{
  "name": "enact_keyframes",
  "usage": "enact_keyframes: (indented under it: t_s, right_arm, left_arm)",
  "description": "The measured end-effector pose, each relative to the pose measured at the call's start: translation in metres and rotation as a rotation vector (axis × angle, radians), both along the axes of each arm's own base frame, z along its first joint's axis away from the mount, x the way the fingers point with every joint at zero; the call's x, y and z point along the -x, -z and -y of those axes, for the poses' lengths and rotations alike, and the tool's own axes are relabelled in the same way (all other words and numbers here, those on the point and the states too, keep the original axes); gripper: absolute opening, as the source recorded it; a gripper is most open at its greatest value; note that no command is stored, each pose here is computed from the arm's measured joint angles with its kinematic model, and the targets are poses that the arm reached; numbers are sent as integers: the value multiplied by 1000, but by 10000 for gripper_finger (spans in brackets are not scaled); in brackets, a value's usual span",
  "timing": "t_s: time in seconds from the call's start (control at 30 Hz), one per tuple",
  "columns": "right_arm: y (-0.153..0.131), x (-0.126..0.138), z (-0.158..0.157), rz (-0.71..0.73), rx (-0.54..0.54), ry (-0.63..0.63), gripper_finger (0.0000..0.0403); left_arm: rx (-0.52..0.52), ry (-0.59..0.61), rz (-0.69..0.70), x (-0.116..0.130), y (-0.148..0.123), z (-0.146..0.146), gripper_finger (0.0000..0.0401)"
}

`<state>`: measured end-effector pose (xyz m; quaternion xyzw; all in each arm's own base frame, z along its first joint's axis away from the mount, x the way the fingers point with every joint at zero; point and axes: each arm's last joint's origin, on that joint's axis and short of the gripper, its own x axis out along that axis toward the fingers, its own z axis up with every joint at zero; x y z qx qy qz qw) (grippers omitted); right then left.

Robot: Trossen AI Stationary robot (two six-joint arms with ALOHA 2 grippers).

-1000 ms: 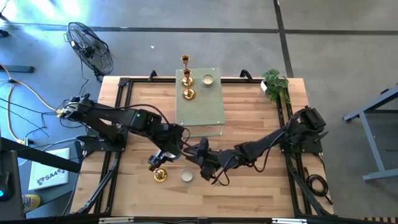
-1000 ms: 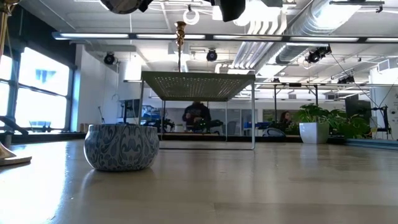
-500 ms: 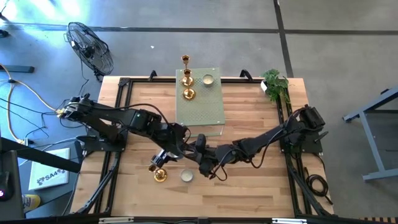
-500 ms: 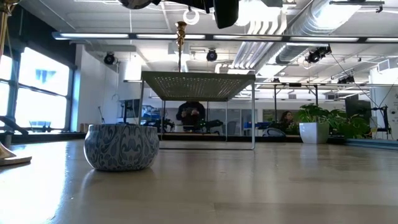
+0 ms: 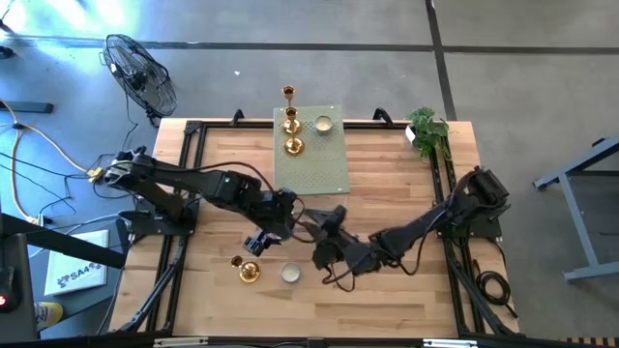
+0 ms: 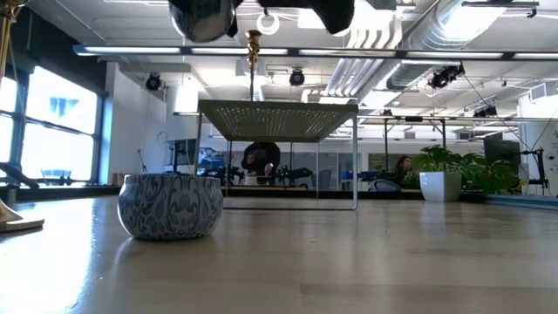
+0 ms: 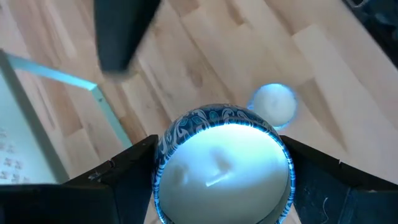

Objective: Pick & Place candle stick holders
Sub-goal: Put the top blue scented candle on the shelf aligned with the other blue scented candle

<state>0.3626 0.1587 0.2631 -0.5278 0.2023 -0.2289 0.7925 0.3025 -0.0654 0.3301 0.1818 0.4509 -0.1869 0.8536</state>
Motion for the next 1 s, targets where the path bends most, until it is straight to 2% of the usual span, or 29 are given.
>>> enact_keyframes:
  t_s: [0.17, 0.33, 0.47, 0.6, 0.83, 1.0]
  right_arm:
    - [-1, 16, -18, 34, 18, 178, 259]
    - [0, 29, -35, 57, 22, 244, 259]
    - [0, 36, -45, 77, 3, 231, 259]
    - [2, 41, -51, 92, -8, 240, 259]
    - [7, 49, -57, 113, -14, 261, 259]
    - [7, 52, -61, 129, -30, 254, 259]
  left_arm:
    - [-12, -17, -30, -13, 9, -14, 288]
    - [-17, -21, -21, -24, -8, -24, 288]
    - [-6, 10, -9, -33, -25, -32, 288]
    - [-3, -12, -7, -38, -42, -45, 288]
    - [-19, -67, -42, -54, -43, -77, 288]
    - [-16, -113, -119, -68, -23, -103, 288]
